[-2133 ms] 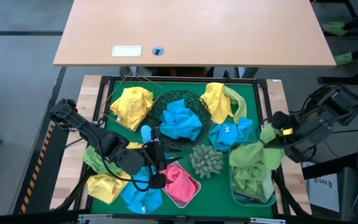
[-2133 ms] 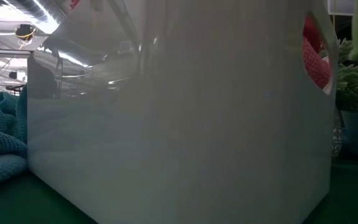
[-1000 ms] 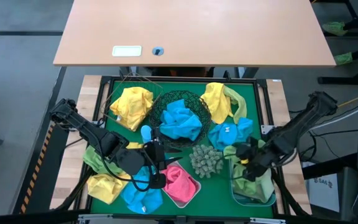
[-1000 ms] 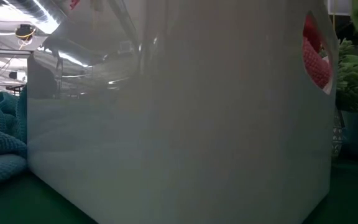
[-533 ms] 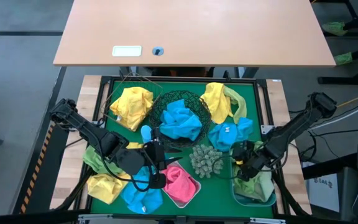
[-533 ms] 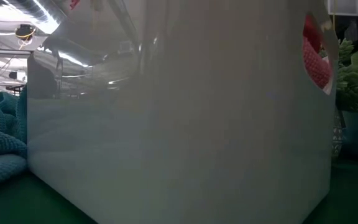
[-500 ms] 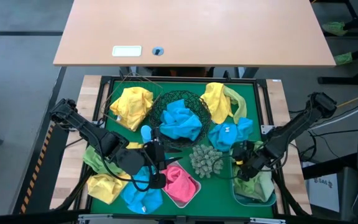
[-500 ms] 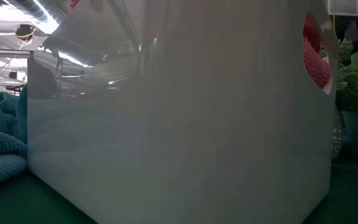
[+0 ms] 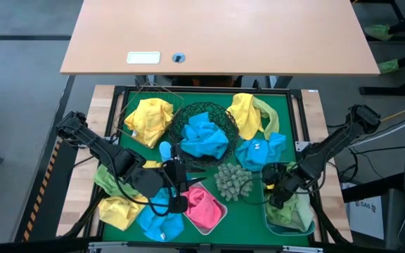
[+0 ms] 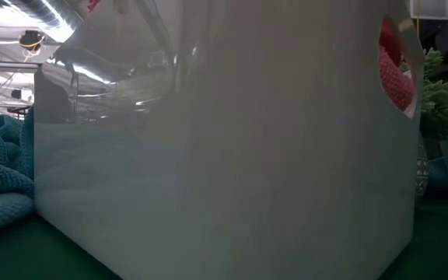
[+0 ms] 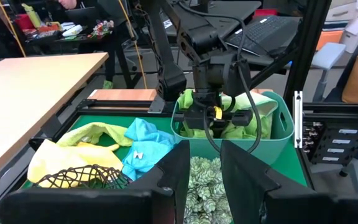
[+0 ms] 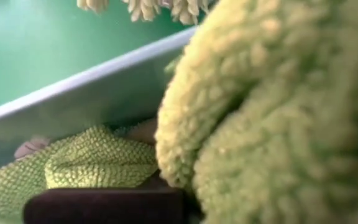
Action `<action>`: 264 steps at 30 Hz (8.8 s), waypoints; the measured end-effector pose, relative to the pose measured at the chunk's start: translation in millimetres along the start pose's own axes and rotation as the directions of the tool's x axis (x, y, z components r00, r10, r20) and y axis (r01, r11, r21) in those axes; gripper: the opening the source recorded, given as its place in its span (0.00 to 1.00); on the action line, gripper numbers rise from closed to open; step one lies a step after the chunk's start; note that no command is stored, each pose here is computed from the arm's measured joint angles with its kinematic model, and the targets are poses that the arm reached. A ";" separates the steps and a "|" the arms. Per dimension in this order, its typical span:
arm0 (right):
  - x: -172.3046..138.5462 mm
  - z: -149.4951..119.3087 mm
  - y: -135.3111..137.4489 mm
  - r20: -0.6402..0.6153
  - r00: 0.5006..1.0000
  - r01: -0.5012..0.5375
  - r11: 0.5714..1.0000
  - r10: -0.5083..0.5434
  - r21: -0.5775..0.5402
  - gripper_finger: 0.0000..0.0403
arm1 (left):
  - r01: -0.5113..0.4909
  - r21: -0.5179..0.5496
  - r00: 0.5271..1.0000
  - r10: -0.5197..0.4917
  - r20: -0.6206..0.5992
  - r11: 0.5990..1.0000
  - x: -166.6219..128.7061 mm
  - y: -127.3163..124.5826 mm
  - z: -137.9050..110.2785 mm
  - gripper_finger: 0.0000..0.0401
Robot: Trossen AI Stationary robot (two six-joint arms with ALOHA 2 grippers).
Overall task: Sort microfiber towel by color & place in baskets
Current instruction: Put the green microfiber cloth into the blue bin, then put the blue microfiber cloth into the circular wire basket
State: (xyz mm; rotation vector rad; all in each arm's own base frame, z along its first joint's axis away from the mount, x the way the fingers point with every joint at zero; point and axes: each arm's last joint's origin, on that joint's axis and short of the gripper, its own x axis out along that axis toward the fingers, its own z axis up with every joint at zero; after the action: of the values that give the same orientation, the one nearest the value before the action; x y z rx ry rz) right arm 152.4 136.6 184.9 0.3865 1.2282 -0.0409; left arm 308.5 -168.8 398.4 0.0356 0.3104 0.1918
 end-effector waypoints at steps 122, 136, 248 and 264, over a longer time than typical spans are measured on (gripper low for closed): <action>-20.5 1.3 4.8 -0.159 0.987 0.003 0.995 -0.018 -0.095 0.46 | 0.102 0.063 0.991 -0.095 -0.098 0.993 -2.5 -6.5 -11.1 0.21; -89.8 23.7 31.1 -0.205 0.978 -0.050 0.994 0.028 -0.102 0.46 | 0.103 0.085 0.988 -0.092 -0.127 0.991 -3.0 -6.0 -14.3 0.21; -172.6 49.3 42.7 0.067 0.998 -0.011 0.989 0.021 -0.149 0.46 | -0.184 -0.194 0.730 0.002 -0.684 0.964 -2.1 -30.6 -91.8 0.00; -172.8 50.9 41.7 0.120 0.993 0.031 0.989 -0.013 -0.145 0.46 | -0.060 -0.152 0.887 -0.017 -0.462 0.987 -4.1 2.0 0.3 0.00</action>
State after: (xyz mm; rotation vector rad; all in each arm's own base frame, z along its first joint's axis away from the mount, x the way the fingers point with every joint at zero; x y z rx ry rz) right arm 149.1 129.4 369.6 0.2386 1.1099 0.0078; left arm 304.3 -167.6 400.1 -0.1720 0.7725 0.2471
